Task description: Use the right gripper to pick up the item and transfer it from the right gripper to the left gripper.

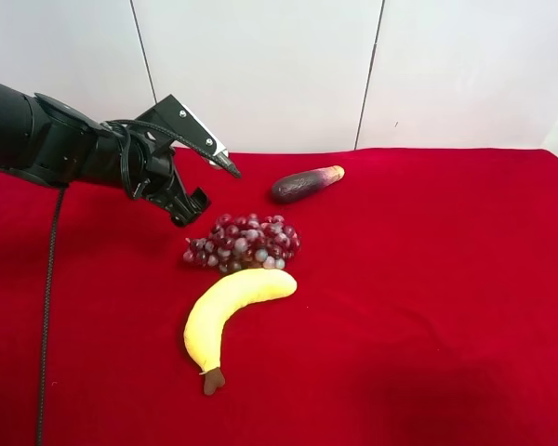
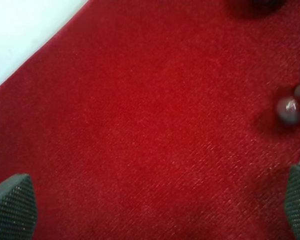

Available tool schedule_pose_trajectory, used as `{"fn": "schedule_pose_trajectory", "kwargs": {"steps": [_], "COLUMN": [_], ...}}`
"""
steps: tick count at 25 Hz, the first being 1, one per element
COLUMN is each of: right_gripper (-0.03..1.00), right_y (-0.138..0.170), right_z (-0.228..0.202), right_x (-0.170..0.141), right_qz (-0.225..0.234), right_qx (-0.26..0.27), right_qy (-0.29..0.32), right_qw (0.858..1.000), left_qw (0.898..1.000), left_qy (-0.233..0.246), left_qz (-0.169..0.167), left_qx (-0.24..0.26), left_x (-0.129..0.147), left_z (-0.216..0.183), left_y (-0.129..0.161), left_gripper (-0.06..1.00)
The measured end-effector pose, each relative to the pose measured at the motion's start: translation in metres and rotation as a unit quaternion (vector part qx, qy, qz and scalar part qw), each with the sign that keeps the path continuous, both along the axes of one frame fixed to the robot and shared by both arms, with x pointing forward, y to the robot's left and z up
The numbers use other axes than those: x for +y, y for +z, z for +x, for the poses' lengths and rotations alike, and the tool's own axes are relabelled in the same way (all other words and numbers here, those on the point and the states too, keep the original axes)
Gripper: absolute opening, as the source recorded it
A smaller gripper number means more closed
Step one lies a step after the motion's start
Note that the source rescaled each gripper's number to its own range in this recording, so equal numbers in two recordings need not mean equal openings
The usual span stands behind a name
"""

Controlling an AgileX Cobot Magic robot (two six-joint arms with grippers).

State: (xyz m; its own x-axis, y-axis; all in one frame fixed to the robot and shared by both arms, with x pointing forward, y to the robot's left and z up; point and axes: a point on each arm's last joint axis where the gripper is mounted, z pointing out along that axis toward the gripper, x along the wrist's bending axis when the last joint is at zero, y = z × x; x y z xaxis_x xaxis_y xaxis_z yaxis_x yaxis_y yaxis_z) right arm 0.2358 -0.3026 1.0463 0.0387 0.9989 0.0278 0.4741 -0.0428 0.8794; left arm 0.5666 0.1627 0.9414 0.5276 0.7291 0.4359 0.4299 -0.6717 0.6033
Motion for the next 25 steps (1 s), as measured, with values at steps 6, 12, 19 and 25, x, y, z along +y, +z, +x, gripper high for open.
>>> {"fn": "schedule_pose_trajectory", "kwargs": {"steps": [6, 12, 19, 25], "right_gripper": [0.96, 0.96, 0.96, 0.96], "right_y": [0.000, 0.000, 0.000, 0.000], "right_z": [0.000, 0.000, 0.000, 0.000], "right_x": [0.000, 0.000, 0.000, 0.000], "right_qz": [0.000, 0.000, 0.000, 0.000], "right_qx": [0.000, 0.000, 0.000, 0.000], "right_qy": [0.000, 0.000, 0.000, 0.000], "right_qw": [1.000, 1.000, 1.000, 1.000], "left_qw": [0.999, 0.981, 0.979, 0.979], "left_qy": [0.041, 0.191, 0.184, 0.181], "left_qz": [0.013, 0.007, 0.070, -0.006], "left_qx": [-0.018, -0.040, -0.057, -0.091], "left_x": [0.007, 0.031, 0.043, 0.038], "left_z": [0.002, -0.004, -0.039, -0.088], "left_y": [0.004, 0.026, 0.049, 0.071], "left_gripper": [1.00, 1.00, 1.00, 1.00]}}
